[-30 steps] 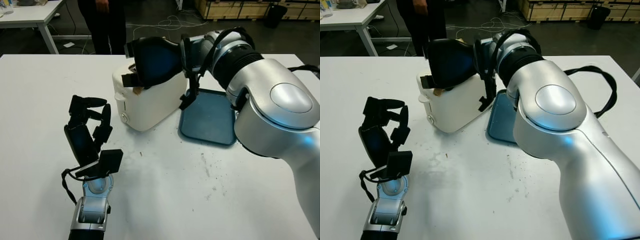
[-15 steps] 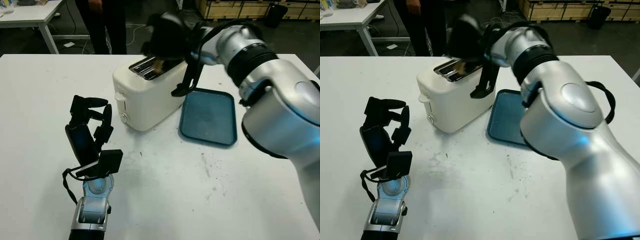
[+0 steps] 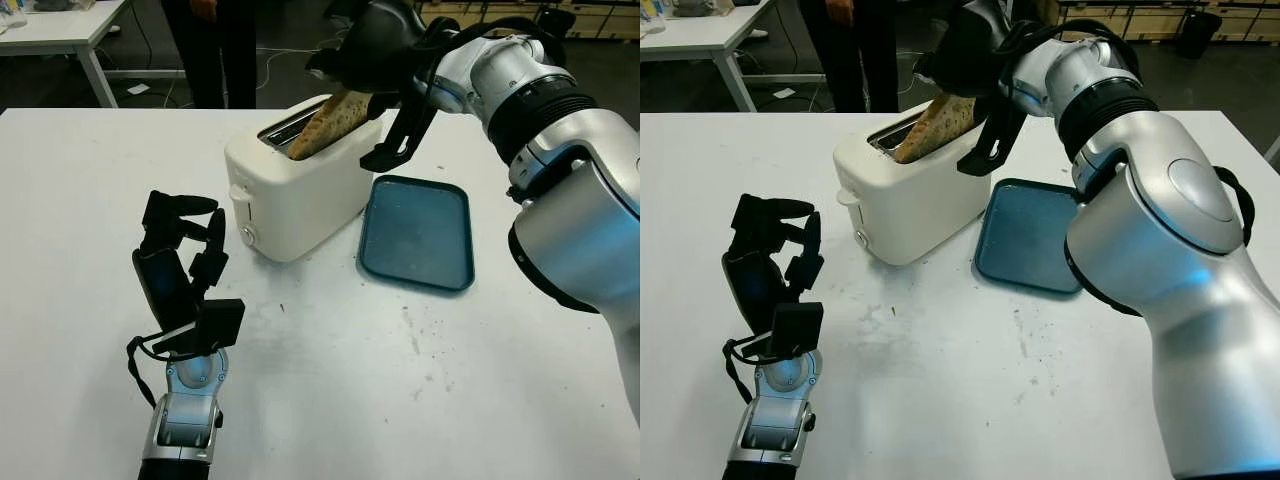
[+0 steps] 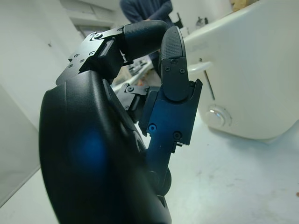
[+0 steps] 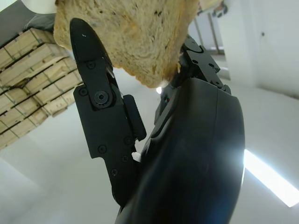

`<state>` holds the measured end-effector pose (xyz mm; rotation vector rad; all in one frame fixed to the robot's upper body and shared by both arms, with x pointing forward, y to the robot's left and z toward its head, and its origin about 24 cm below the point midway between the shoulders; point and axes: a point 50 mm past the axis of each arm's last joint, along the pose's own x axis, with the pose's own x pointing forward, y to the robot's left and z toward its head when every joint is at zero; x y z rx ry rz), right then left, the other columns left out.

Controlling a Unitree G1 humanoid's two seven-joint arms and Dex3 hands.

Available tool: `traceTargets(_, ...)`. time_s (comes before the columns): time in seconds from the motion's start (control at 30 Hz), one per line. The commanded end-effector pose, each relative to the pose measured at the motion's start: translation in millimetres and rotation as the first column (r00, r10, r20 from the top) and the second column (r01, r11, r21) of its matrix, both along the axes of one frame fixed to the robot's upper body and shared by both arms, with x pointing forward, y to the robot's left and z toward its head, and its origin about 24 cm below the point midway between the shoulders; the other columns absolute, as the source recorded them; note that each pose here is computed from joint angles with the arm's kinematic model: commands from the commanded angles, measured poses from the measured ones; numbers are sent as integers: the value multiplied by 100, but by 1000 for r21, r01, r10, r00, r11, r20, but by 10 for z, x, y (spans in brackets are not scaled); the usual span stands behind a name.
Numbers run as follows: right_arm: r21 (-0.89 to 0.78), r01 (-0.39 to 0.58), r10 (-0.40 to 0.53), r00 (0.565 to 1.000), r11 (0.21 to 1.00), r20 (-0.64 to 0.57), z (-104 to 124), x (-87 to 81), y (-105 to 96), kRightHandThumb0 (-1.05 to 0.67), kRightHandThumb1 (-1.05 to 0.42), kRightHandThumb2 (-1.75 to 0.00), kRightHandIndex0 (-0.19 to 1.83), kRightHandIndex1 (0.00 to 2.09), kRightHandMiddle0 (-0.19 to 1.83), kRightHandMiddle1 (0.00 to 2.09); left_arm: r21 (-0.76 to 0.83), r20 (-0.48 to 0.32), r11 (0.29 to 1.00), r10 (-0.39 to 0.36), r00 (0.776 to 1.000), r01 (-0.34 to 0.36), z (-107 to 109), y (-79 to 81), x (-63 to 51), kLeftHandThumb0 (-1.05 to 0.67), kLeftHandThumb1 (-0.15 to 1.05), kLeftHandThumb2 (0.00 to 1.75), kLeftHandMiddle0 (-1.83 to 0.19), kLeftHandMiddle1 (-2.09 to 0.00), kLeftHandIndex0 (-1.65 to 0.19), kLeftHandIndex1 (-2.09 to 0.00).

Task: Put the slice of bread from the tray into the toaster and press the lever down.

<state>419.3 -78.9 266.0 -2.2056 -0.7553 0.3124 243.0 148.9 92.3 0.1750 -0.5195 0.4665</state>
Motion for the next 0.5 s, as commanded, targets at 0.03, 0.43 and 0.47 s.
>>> traceTargets(0.03, 40, 5, -6, 1000, 999, 26, 42, 6, -30, -48, -84, 0, 3, 43, 30, 2, -16, 10, 1000, -6, 1000, 6, 14, -58, 13, -49, 92, 35, -66, -172, -47, -146)
traceTargets(0.43, 693, 299, 49, 899, 655, -434, 110, 69, -195, -39, -76, 0, 36, 53, 60, 7, 2, 0, 1000, 0, 1000, 0, 0, -61, 9, -49, 92, 36, -64, -171, -47, -147)
traceTargets(0.47, 725, 347, 82, 871, 595, -484, 107, 78, -231, -42, -75, 0, 31, 51, 58, 5, 5, 2, 1000, -1, 1000, 1, -1, -62, 10, -49, 92, 36, -65, -171, -47, -147)
